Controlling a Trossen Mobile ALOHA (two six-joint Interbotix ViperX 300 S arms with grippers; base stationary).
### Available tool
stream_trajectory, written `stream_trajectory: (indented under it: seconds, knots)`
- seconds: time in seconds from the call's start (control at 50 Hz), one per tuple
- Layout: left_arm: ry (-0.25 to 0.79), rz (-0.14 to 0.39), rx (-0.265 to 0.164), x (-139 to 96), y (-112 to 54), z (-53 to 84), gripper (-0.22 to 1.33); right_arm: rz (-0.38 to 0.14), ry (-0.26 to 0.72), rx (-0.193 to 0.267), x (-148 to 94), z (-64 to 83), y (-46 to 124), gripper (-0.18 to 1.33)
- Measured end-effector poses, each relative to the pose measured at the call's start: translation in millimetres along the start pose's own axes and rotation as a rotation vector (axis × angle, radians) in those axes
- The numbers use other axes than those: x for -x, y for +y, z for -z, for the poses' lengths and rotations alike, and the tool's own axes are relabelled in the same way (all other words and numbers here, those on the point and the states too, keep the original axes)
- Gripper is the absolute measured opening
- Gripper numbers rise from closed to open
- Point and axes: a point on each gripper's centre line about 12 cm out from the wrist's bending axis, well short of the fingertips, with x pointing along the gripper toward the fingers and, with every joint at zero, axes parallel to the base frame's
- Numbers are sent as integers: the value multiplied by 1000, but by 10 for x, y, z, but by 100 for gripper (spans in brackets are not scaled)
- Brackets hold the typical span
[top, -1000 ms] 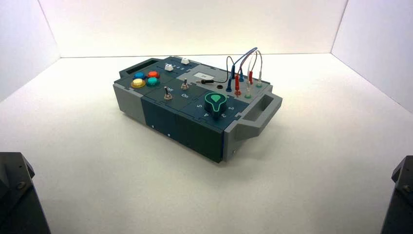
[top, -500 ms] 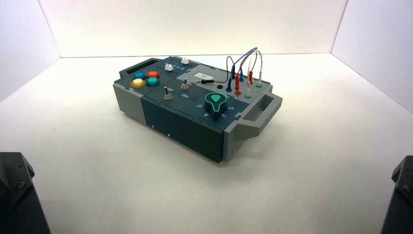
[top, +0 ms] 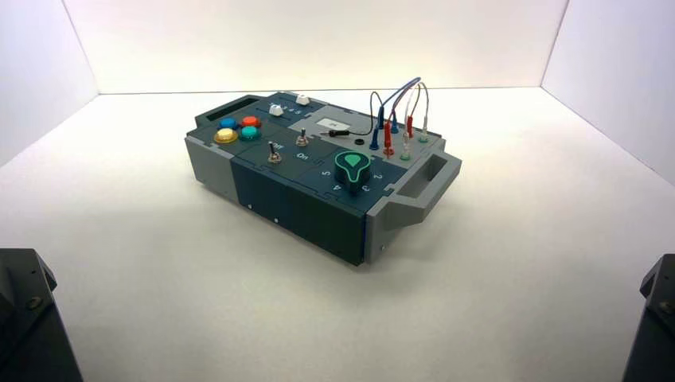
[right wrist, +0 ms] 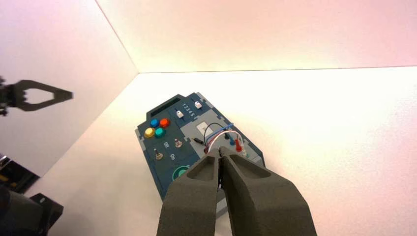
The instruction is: Push the yellow button with the left gripper.
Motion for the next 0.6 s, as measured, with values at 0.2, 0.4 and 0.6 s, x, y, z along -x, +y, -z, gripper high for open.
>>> stream_trajectory:
  seconds: [0.2,0.4,0.6]
  knots:
    - [75,-24,1,-241,26,-57,-17,0,0,0,0,0,0,-14]
    - [136,-46,3,-479,65,-67,-17,0,0,0,0,0,0,-14]
    - [190,-61,6,-709,87,-61,-17,0,0,0,0,0,0,-14]
